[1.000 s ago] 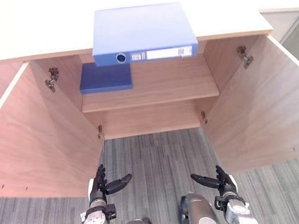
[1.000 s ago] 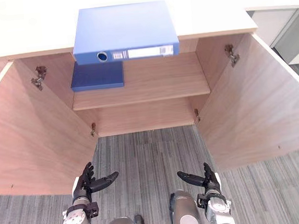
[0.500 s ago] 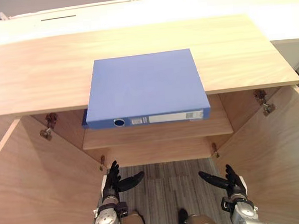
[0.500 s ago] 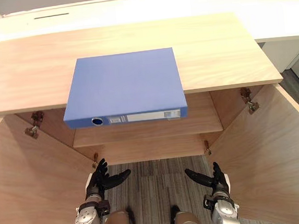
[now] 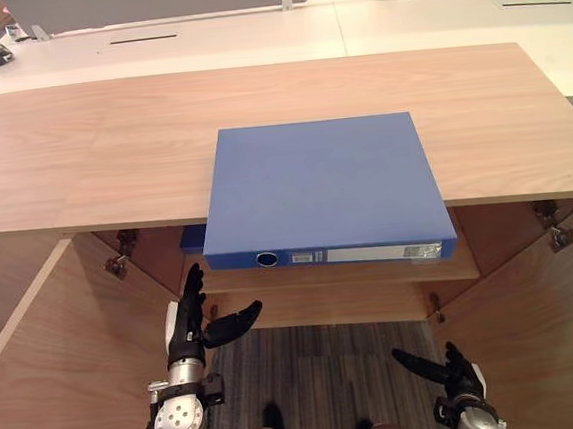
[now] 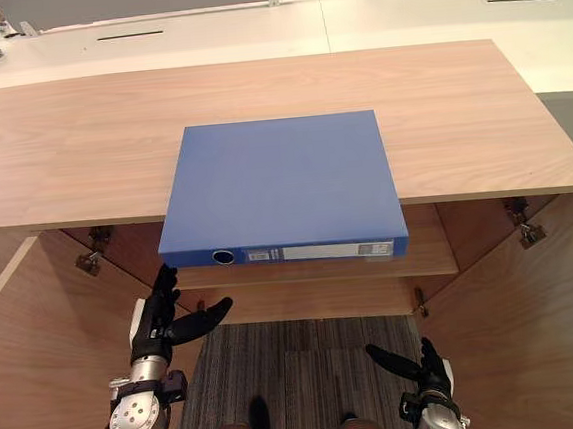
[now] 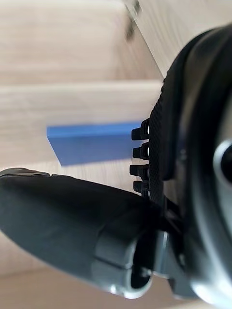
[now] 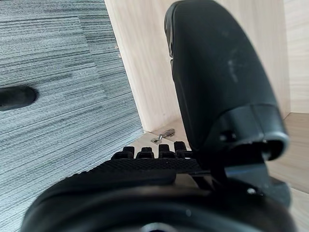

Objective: Walk over to the cabinet, pick up the folder, carry it to the office cabinet, place the folder inside the office cabinet, then close the office cabinet door

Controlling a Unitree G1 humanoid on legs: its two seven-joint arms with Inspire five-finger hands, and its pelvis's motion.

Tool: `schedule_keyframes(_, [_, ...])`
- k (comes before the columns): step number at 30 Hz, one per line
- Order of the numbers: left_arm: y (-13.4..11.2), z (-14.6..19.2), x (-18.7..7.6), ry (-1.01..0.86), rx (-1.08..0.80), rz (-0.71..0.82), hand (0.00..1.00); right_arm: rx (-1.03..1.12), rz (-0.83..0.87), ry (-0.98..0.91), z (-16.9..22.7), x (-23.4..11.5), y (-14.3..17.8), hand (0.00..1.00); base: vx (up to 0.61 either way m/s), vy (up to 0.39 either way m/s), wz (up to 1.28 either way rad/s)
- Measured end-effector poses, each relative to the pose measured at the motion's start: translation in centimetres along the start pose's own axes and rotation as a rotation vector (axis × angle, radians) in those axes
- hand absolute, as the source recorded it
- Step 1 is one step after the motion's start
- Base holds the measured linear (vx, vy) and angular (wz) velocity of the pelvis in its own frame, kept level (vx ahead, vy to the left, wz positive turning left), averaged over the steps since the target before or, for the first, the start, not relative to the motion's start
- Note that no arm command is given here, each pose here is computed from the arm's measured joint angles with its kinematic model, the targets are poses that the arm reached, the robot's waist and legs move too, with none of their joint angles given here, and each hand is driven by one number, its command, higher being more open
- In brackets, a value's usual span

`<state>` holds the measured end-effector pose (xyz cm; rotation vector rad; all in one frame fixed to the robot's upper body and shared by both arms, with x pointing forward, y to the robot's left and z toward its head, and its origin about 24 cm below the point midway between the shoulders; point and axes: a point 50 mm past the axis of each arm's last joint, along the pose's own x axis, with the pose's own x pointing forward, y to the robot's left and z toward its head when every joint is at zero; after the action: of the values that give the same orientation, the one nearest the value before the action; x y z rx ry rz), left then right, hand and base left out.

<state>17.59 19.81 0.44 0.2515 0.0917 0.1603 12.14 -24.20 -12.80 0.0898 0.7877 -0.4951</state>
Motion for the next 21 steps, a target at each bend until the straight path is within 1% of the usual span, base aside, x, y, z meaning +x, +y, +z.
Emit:
schedule_keyframes(2, [0.0, 1.7, -0.3, -0.094, 0.062, -0.008, 1.0, -0.012, 0.001, -0.003, 0.0, 0.0, 0.0, 1.0, -0.09, 0.008, 0.06])
schedule_keyframes(6, [0.2, 4.7, -0.7, -0.244, 0.12, 0.021, 1.0, -0.083, 0.005, 0.011, -0.4, 0.0, -0.5, 1.0, -0.1, 0.017, 0.1])
schedule_keyframes(8, [0.5, 6.5, -1.2, -0.342, 0.187, 0.039, 1.0, -0.105, 0.001, 0.033, -1.0, -0.2, -0.8, 1.0, -0.09, 0.011, 0.06])
schedule_keyframes(10, [0.7, 7.7, -1.6, -0.406, 0.252, 0.046, 1.0, -0.132, 0.005, 0.041, -1.4, -0.4, -0.9, 1.0, -0.03, -0.002, 0.01])
schedule_keyframes(16, [0.1, 9.5, -2.1, -0.534, 0.386, 0.037, 1.0, -0.177, 0.02, 0.067, -2.1, -0.6, -0.9, 1.0, 0.0, 0.0, 0.0])
schedule_keyframes(21, [-0.1, 9.9, -1.9, -0.578, 0.444, 0.008, 1.0, -0.201, 0.045, 0.078, -2.5, -0.8, -0.5, 1.0, -0.01, -0.007, -0.02])
